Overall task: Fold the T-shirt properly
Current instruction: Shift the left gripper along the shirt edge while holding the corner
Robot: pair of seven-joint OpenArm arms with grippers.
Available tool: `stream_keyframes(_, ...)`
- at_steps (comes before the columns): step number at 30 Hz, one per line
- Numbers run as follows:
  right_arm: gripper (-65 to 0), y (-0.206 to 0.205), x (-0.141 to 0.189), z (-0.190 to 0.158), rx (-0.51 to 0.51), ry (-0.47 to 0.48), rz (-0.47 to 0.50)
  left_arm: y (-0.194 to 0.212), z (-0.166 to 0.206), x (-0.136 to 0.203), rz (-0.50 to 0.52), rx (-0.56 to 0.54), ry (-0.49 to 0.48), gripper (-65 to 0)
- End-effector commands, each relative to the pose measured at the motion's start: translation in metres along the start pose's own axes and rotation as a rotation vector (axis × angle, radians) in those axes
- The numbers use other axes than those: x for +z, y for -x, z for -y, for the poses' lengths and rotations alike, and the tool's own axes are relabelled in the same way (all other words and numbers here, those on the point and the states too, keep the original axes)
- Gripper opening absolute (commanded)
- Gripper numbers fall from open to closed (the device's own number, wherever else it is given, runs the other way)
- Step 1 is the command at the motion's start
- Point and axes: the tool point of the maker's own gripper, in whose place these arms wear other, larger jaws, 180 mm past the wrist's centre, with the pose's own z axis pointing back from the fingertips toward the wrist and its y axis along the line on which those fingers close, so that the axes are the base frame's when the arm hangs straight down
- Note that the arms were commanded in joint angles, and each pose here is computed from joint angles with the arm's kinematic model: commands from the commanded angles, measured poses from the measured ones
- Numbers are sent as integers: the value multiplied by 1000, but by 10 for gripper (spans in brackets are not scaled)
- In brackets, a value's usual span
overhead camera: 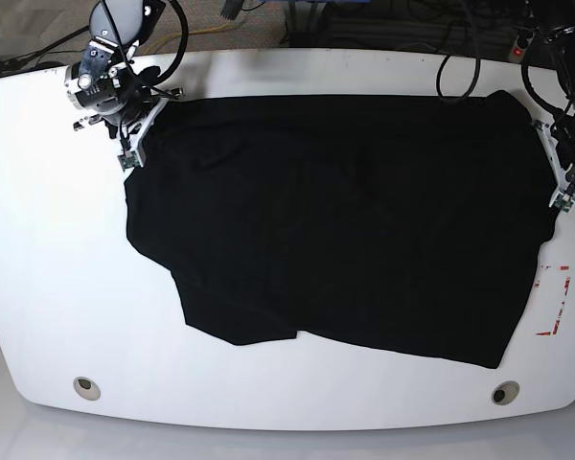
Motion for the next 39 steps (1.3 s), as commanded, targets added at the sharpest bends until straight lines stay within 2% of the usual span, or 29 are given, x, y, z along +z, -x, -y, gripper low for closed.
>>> stream_keyframes(1,-650,-10,3,4,3,12,36,-34,16,1,106,-37,36,-465)
stream_keyframes(2,-650,-10,3,4,3,12,36,-41,23,1,120,-47,51,-414)
stream_keyframes(4,-650,-10,3,4,3,12,36,-54,31,0,143,-64,65,-360)
stream_keyframes(6,-650,-10,4,4,4,13,35,-67,41,0,170,-79,87,-343)
stream_keyframes(11,-650,-10,4,4,4,13,35,-80,68,-16,161,-104,175,-342)
stream_keyframes(15,-650,-10,4,4,4,13,35,-77,72,-33,118,-84,220,-343)
stream_keyframes(21,-650,-10,3,4,3,12,39,-74,86,-54,130,-56,290,-343)
stream_keyframes(28,-650,-10,4,4,1,13,40,-59,87,-68,77,-37,319,-343)
stream_keyframes(36,-650,-9,3,4,0,10,37,-61,81,-68,81,-28,311,-347)
stream_keyframes(37,-650,-9,2,4,-1,8,34,-61,81,-68,81,-28,311,-351)
stream_keyframes(39,-650,-7,1,3,-3,5,30,-60,82,-69,77,-27,313,-400)
